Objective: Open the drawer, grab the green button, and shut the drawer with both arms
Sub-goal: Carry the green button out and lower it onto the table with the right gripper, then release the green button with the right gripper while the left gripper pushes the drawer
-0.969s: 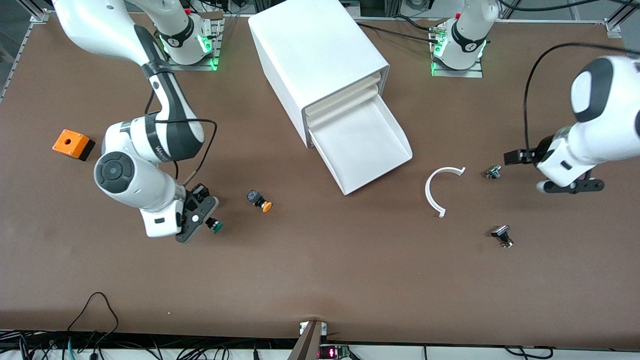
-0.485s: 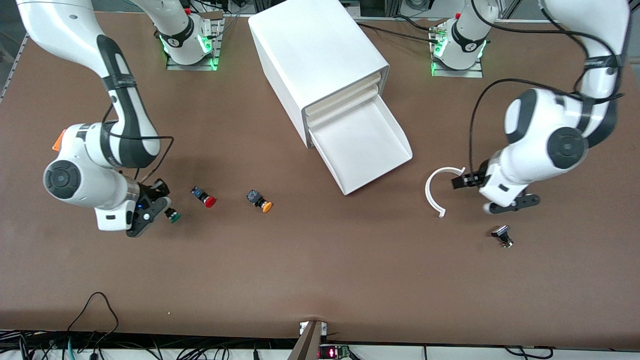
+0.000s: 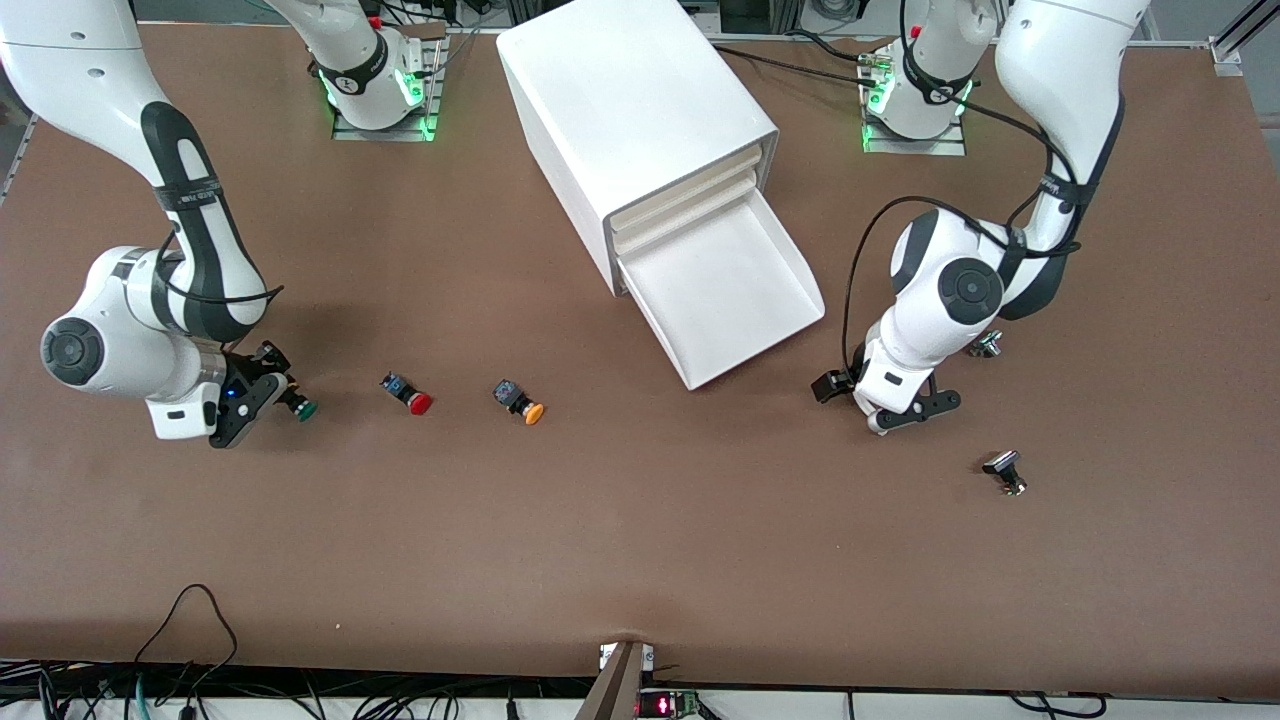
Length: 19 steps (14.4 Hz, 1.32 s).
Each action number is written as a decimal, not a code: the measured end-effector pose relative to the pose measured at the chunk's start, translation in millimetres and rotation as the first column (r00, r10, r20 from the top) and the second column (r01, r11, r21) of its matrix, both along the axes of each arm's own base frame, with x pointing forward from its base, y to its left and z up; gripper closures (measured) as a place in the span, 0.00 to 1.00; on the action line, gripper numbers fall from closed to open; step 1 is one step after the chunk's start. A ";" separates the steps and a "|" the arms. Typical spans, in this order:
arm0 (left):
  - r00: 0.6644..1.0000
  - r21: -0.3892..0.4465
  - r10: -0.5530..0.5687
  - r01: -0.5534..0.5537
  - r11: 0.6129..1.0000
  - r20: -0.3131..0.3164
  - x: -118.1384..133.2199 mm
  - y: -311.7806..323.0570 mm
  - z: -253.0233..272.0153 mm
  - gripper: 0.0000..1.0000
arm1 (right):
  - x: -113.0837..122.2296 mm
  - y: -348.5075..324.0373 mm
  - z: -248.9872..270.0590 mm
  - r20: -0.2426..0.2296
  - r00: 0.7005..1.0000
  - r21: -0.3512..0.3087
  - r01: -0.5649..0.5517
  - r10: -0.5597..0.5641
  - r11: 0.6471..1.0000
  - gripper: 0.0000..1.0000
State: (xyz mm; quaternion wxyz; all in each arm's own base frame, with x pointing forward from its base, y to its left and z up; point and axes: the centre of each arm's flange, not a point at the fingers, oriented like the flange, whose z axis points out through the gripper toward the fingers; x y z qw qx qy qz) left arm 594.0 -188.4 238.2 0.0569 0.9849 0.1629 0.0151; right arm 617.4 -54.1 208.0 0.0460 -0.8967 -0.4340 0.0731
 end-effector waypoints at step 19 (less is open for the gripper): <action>0.968 -0.014 0.036 -0.041 0.999 -0.250 -142.0 -146.1 -34.6 0.00 | 36.4 135.6 171.1 -0.066 0.970 0.168 0.243 -0.235 0.956 0.00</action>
